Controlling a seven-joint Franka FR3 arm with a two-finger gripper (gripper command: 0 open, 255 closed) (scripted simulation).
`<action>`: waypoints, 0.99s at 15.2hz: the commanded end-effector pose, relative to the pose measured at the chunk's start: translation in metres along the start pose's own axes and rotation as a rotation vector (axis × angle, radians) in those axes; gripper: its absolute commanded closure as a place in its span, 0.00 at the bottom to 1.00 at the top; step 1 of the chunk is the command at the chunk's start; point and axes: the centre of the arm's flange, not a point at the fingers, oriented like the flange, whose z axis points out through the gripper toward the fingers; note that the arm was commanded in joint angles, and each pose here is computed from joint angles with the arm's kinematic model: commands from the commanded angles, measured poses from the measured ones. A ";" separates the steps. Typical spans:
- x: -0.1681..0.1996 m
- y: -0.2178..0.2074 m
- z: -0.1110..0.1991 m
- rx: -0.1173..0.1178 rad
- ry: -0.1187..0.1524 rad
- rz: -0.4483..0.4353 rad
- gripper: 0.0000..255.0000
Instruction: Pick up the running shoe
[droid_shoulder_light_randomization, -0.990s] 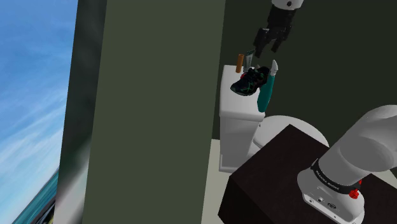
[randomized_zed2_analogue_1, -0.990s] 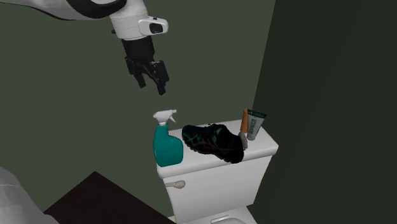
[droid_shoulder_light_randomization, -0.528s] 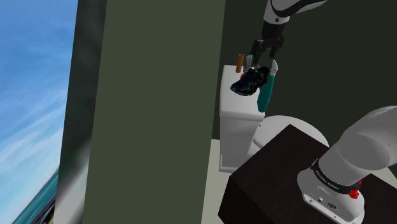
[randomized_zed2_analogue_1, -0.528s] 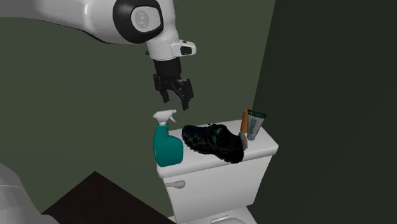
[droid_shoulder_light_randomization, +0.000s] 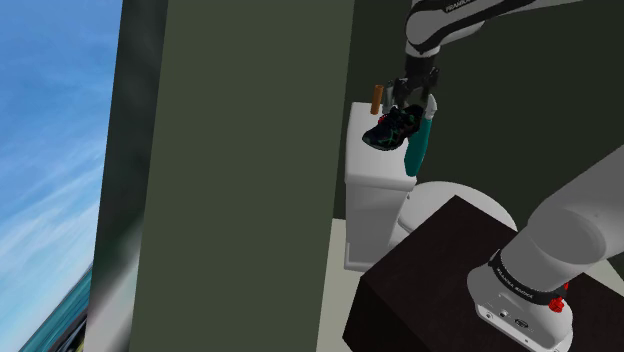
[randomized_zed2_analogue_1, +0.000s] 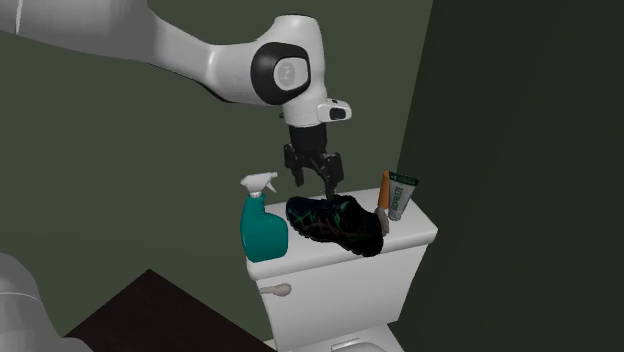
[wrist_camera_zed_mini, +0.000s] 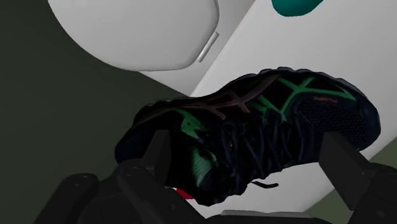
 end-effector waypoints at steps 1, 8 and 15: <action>0.015 0.010 0.018 -0.017 -0.019 0.013 0.00; 0.015 0.005 0.054 -0.017 -0.019 0.013 0.00; 0.015 0.004 0.058 -0.017 -0.019 0.013 1.00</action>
